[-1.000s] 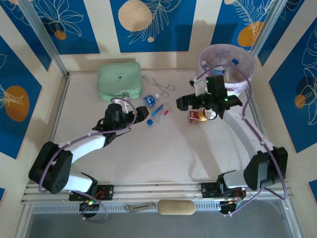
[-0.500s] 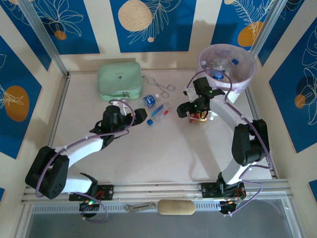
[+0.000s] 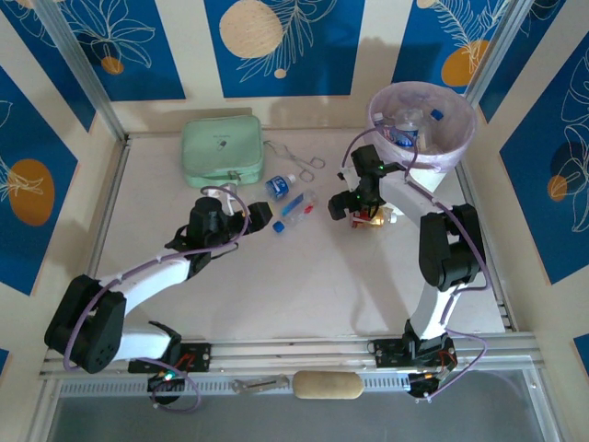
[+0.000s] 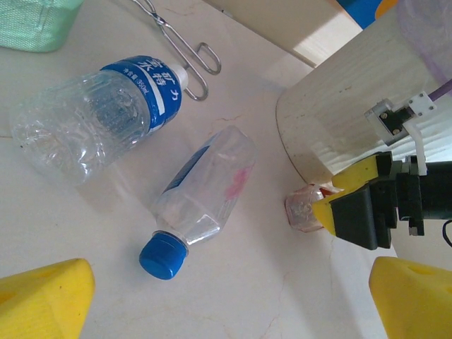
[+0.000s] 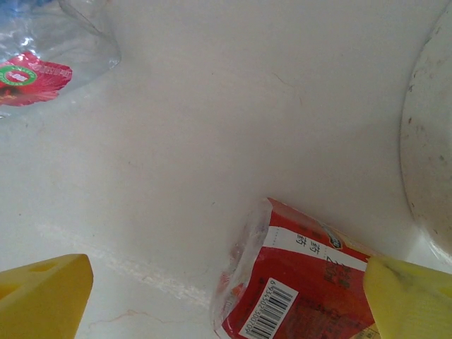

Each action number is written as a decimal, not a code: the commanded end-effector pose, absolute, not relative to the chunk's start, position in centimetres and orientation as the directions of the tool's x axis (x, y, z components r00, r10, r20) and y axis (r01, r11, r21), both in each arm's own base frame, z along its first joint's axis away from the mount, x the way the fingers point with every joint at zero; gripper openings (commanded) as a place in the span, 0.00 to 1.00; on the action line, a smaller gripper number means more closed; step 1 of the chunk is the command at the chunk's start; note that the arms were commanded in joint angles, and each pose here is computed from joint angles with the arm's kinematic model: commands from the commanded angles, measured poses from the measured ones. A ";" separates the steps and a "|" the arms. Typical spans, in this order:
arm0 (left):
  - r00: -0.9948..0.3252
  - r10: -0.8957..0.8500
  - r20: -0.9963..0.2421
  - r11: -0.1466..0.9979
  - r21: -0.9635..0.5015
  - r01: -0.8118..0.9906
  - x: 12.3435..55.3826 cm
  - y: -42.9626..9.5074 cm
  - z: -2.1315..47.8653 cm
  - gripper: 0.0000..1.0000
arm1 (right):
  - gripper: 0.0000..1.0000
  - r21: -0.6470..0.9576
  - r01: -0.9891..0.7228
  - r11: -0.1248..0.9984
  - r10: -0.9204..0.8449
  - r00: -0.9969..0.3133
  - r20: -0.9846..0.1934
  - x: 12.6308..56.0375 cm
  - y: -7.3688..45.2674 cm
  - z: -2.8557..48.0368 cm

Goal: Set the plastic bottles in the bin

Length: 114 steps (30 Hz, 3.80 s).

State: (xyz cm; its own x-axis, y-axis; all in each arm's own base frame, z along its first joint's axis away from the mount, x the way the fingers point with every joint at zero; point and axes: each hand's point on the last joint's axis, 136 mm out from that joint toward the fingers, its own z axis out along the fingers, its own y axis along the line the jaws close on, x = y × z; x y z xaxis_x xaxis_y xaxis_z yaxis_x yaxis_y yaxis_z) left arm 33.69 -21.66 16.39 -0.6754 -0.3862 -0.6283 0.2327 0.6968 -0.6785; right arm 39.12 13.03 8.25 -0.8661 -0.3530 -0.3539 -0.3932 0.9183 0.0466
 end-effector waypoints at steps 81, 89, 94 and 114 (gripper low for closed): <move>-0.640 -0.407 -0.652 0.728 -0.655 0.203 32.7 -19.3 15.7 0.99 | 0.79 0.363 0.609 0.705 0.707 -0.644 -0.292 34.5 7.3 3.3; -0.634 -0.413 -0.654 0.729 -0.654 0.200 32.8 -19.2 15.8 0.99 | 0.63 0.387 0.562 0.731 0.681 -0.644 -0.350 34.5 7.5 5.1; -0.627 -0.412 -0.660 0.736 -0.647 0.198 32.8 -19.0 15.9 0.99 | 0.56 0.397 0.466 0.791 0.608 -0.668 -0.428 34.3 8.5 7.9; -0.614 -0.564 -0.553 0.651 -0.755 0.081 34.5 -15.6 15.5 0.99 | 0.55 0.618 -0.425 0.661 0.080 -0.779 -0.622 34.2 24.3 26.8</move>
State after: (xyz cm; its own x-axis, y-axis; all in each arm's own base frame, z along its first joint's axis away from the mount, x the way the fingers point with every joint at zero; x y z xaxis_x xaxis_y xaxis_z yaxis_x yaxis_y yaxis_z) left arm 34.82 -15.32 15.27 -0.5987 -0.5659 -0.5669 0.0659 0.6705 -0.7390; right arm 34.48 23.18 22.55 -0.8185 0.1933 -0.5410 -0.2509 0.7268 0.6394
